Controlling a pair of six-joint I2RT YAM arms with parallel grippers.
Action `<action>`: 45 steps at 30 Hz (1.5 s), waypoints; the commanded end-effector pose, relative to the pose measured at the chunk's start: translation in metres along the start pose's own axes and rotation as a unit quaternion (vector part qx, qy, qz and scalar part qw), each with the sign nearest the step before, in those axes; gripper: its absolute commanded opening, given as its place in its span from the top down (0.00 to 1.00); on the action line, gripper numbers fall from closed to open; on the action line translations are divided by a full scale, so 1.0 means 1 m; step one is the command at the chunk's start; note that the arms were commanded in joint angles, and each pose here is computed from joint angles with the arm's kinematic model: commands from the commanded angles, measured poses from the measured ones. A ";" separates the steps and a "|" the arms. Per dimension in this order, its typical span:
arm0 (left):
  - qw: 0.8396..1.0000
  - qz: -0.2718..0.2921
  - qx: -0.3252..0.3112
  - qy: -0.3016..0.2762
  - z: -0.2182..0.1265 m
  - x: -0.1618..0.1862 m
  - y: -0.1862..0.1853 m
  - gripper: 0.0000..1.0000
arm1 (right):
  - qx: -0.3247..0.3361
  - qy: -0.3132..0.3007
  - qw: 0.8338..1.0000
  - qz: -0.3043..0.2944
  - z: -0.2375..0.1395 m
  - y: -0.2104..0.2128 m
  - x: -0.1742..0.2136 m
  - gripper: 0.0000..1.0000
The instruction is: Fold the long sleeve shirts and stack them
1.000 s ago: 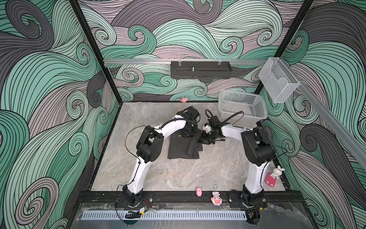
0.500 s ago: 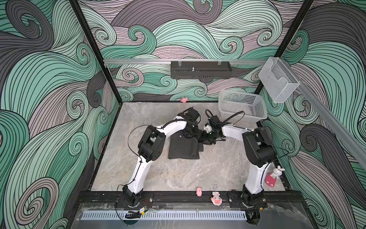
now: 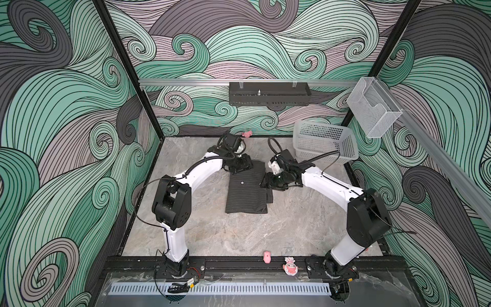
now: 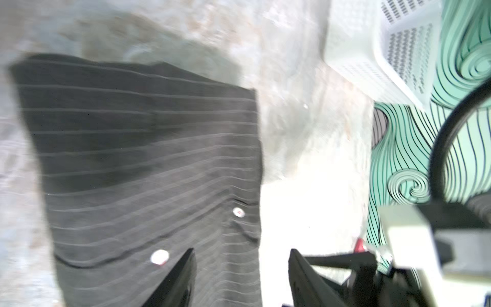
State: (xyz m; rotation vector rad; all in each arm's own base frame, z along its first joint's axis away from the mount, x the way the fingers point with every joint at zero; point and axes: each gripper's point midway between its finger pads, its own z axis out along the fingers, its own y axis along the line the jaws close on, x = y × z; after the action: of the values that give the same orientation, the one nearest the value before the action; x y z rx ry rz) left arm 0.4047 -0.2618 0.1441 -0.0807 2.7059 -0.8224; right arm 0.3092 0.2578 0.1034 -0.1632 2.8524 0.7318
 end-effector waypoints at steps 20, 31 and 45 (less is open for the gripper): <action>0.998 -0.038 0.009 0.045 0.033 -0.019 0.054 0.46 | 0.117 0.097 0.987 0.048 0.046 -0.081 0.040 0.71; 0.996 -0.027 0.068 0.042 0.027 -0.041 0.021 0.60 | 0.042 0.035 0.999 -0.003 -0.008 -0.015 0.017 0.48; 0.989 -0.074 0.097 0.087 0.103 -0.069 0.045 0.73 | -0.028 0.122 0.987 0.096 0.067 -0.059 0.060 0.77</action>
State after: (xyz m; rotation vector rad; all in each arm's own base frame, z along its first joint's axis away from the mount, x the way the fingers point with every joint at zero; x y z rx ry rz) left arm 0.4933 -0.2744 0.0581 -0.1361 2.7920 -1.1470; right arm 0.2728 0.2463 0.0190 -0.0311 3.0929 0.8969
